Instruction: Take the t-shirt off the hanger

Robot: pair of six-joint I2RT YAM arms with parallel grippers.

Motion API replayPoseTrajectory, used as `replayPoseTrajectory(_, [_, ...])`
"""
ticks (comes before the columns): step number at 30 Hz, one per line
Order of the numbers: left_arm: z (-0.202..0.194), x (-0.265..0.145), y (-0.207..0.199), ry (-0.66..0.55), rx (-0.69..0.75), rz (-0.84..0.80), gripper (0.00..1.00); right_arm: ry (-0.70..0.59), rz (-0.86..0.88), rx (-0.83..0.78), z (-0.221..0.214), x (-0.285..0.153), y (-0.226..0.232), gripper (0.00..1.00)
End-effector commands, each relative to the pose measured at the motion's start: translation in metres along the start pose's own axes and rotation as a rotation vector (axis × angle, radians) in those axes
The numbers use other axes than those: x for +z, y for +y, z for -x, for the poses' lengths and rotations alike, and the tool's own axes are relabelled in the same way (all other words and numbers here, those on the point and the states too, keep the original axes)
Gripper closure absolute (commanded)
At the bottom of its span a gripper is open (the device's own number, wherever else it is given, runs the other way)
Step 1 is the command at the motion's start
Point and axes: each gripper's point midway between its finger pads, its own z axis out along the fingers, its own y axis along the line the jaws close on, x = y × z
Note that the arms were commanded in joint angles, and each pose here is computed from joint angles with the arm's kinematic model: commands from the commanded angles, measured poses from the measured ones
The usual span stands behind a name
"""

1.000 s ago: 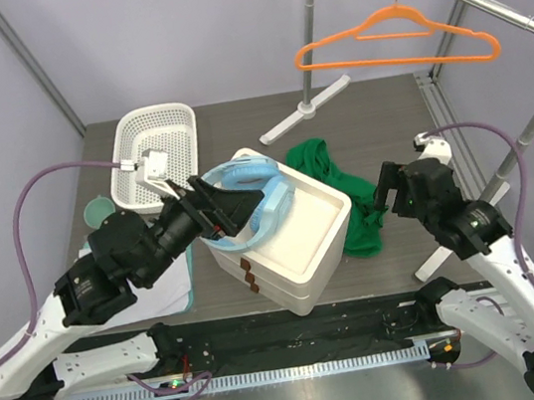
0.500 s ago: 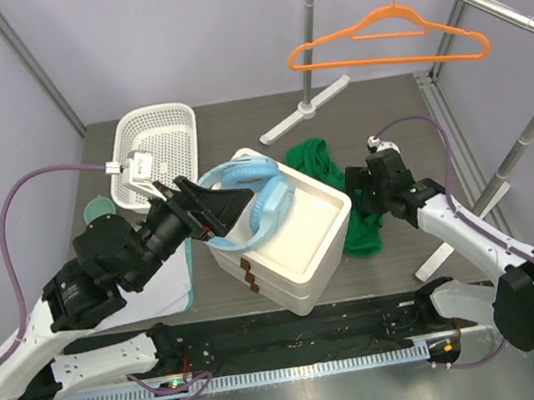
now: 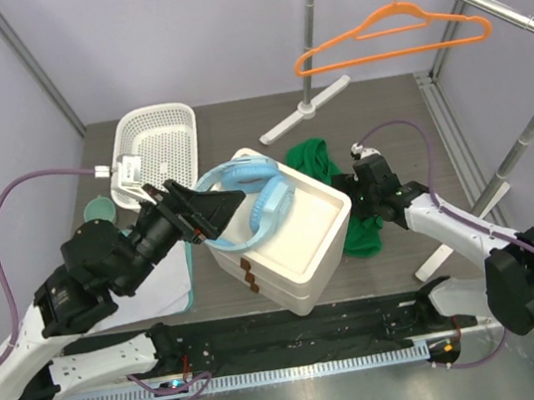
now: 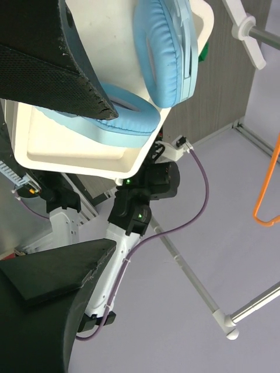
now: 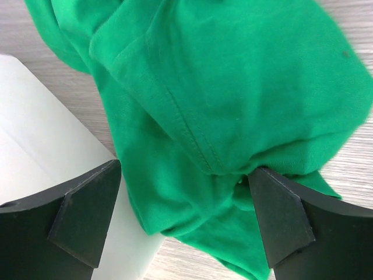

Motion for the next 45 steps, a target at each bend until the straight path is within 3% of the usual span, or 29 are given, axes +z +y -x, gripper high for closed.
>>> replayPoseTrajectory(1, [0.014, -0.011, -0.001, -0.04, 0.007, -0.009, 0.18, -0.039, -0.078, -0.009, -0.009, 0.012, -0.003, 0.06])
replayPoseTrajectory(4, [0.023, -0.016, -0.004, -0.067, -0.005, -0.025, 0.18, -0.085, -0.131, 0.019, -0.018, 0.018, -0.004, 0.09])
replayPoseTrajectory(9, [0.028, -0.019, -0.013, -0.066, -0.003, -0.054, 0.18, -0.123, -0.367, 0.107, -0.032, 0.03, -0.042, 0.11])
replayPoseTrajectory(15, [0.024, -0.022, -0.011, -0.052, -0.015, -0.055, 0.18, -0.181, -0.403, 0.134, -0.026, 0.028, -0.052, 0.28])
replayPoseTrajectory(17, [0.025, -0.024, -0.011, -0.053, -0.021, -0.058, 0.18, -0.2, -0.389, 0.15, -0.02, 0.026, -0.053, 0.47])
replayPoseTrajectory(21, [0.024, -0.025, -0.013, -0.045, -0.023, -0.07, 0.18, -0.205, -0.32, 0.17, -0.005, 0.02, -0.052, 0.71])
replayPoseTrajectory(22, [0.022, -0.022, -0.014, -0.035, -0.017, -0.071, 0.18, -0.235, -0.302, 0.168, 0.004, 0.013, -0.048, 0.81])
replayPoseTrajectory(29, [0.011, -0.009, -0.035, 0.058, 0.035, -0.109, 0.1, -0.4, -0.207, 0.152, 0.057, -0.053, -0.028, 0.98])
replayPoseTrajectory(38, [-0.007, 0.035, -0.079, 0.161, 0.169, -0.226, 0.01, -0.614, 0.011, 0.156, 0.11, -0.173, 0.005, 0.99])
replayPoseTrajectory(45, [-0.03, 0.069, -0.123, 0.213, 0.317, -0.436, 0.0, -0.656, 0.14, 0.164, 0.147, -0.249, 0.036, 0.99])
